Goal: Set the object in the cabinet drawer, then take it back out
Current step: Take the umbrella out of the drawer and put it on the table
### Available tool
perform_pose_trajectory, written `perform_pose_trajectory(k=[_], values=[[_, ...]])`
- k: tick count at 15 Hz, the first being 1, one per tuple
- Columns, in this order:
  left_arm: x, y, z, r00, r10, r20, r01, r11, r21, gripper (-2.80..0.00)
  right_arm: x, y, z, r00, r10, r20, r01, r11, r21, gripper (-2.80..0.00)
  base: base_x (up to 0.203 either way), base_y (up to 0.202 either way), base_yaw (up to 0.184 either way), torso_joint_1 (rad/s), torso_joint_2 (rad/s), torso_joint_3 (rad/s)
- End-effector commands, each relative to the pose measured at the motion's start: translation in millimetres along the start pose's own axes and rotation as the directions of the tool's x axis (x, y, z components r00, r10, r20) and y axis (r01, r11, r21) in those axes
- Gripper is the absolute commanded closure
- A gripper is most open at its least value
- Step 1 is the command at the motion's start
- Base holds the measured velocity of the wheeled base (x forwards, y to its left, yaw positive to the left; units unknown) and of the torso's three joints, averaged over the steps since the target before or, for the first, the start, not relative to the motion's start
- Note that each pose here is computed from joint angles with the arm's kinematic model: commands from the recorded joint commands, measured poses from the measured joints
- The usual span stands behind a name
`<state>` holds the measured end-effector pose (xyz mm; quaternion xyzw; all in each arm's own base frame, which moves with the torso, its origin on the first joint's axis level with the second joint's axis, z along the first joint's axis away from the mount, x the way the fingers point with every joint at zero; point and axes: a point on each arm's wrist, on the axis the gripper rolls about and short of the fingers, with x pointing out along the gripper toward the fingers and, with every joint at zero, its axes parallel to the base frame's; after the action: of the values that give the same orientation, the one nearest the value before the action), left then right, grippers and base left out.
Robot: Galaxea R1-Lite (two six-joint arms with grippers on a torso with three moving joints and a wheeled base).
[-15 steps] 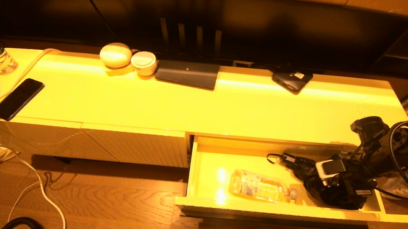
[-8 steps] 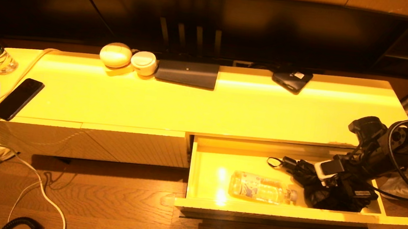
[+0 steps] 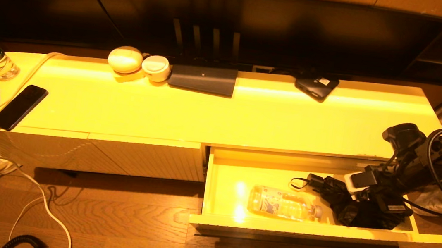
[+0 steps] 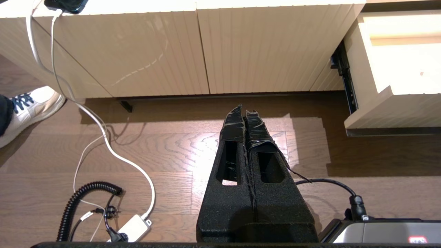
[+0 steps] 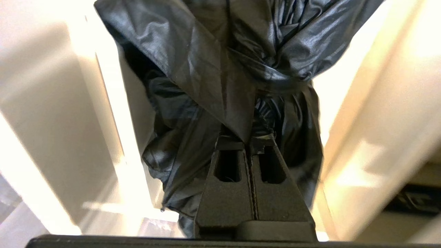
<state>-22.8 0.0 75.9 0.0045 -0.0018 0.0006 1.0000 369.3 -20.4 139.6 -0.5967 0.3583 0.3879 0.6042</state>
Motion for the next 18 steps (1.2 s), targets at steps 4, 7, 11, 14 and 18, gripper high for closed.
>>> perform_pose_trajectory(k=[4,7,11,14,18], values=[[0.1,0.0,-0.3,1.0,0.0,-0.001,0.0,1.0,0.0,0.0,-38.2,0.7,1.1,0.996,-0.089,-0.008,0.089,0.996,-0.012,0.0,0.0,0.0,0.0,0.0,0.0,0.0],[0.1,0.0,-0.3,1.0,0.0,-0.001,0.0,1.0,0.0,0.0,-68.9,2.3,1.3,0.986,-0.165,-0.014,0.164,0.986,-0.015,0.0,0.0,0.0,0.0,0.0,0.0,0.0],[0.1,0.0,-0.3,1.0,0.0,-0.001,0.0,1.0,0.0,0.0,-116.1,8.5,-5.9,0.958,-0.282,-0.047,0.281,0.959,-0.022,0.0,0.0,0.0,0.0,0.0,0.0,0.0],[0.1,0.0,-0.3,1.0,0.0,-0.001,0.0,1.0,0.0,0.0,-158.8,15.7,-8.4,0.917,-0.392,-0.073,0.389,0.92,-0.051,0.0,0.0,0.0,0.0,0.0,0.0,0.0],[0.1,0.0,-0.3,1.0,0.0,-0.001,0.0,1.0,0.0,0.0,-219.7,18.7,-16.0,0.834,-0.537,-0.129,0.522,0.843,-0.132,0.0,0.0,0.0,0.0,0.0,0.0,0.0]])
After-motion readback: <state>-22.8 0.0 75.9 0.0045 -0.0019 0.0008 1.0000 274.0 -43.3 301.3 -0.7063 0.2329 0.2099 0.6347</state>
